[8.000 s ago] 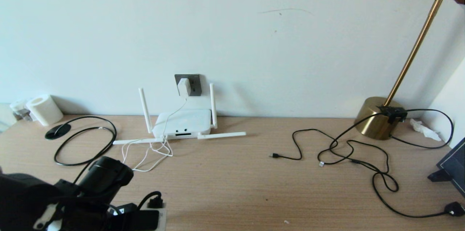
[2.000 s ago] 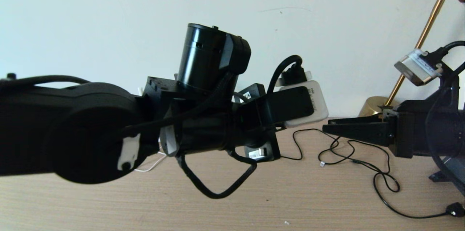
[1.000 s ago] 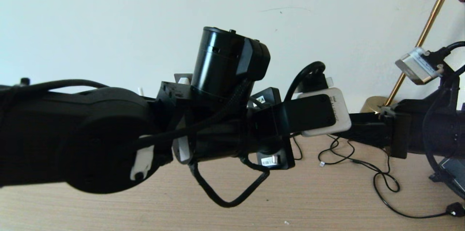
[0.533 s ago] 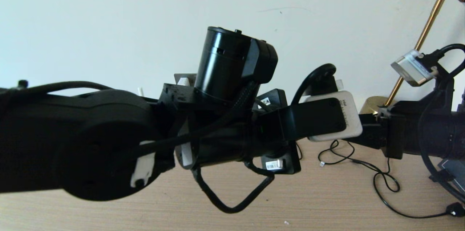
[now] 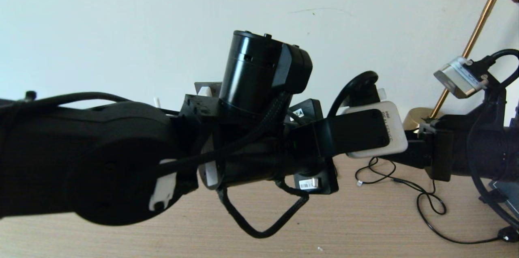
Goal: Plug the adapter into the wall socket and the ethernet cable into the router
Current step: Hand it to the other hand
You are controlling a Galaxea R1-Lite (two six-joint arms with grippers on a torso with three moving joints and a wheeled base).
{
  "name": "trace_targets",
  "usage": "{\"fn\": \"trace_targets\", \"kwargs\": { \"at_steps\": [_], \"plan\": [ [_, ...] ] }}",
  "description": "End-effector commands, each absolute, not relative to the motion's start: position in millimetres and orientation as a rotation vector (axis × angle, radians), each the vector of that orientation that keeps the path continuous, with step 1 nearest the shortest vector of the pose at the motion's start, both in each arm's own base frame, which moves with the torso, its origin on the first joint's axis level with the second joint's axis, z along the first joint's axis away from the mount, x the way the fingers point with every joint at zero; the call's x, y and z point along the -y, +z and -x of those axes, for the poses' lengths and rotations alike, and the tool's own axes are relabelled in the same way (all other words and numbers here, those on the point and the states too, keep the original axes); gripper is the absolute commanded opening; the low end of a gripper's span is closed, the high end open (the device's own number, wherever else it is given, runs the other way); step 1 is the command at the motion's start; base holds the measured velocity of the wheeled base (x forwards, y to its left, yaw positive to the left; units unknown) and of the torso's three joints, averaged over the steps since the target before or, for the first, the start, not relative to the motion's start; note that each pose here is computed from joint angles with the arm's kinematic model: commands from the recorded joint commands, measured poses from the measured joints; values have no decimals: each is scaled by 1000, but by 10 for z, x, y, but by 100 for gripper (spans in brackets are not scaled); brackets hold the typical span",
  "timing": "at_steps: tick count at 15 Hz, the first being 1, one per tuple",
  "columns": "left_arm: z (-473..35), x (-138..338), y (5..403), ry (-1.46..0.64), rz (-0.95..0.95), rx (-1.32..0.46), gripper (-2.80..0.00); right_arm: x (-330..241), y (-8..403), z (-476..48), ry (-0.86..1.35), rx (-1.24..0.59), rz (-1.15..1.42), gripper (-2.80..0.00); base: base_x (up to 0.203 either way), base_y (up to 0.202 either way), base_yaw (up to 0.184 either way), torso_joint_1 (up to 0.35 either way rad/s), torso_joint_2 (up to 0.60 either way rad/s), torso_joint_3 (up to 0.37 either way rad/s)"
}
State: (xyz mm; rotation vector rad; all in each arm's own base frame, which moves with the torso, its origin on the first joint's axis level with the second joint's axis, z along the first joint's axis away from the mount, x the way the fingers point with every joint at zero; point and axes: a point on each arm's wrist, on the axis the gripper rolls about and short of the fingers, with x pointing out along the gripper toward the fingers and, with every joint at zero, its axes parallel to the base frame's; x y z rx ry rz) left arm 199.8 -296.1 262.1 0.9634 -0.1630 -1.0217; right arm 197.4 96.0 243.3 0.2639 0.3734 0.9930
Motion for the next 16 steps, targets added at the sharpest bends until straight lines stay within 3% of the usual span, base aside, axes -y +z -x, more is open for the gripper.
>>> {"fn": "trace_targets", "kwargs": {
  "at_steps": [1, 13, 14, 16],
  "plan": [
    [-2000, 2966, 2614, -1021, -968, 165, -280, -961, 2436, -1967, 999, -372, -265, -280, 0, 0, 0, 0, 0, 0],
    [-1998, 2992, 2579, -1023, -969, 177, -280, -984, 2399, -1943, 1009, -388, -264, -280, 0, 0, 0, 0, 0, 0],
    [-1997, 2991, 2575, -1023, -969, 175, 0, -980, 2403, -1933, 1009, -386, -264, -280, 0, 0, 0, 0, 0, 0],
    [-1961, 3015, 2600, -1024, -957, 199, 0, -974, 2398, -1923, 1004, -386, -264, -280, 0, 0, 0, 0, 0, 0]
  ]
}}
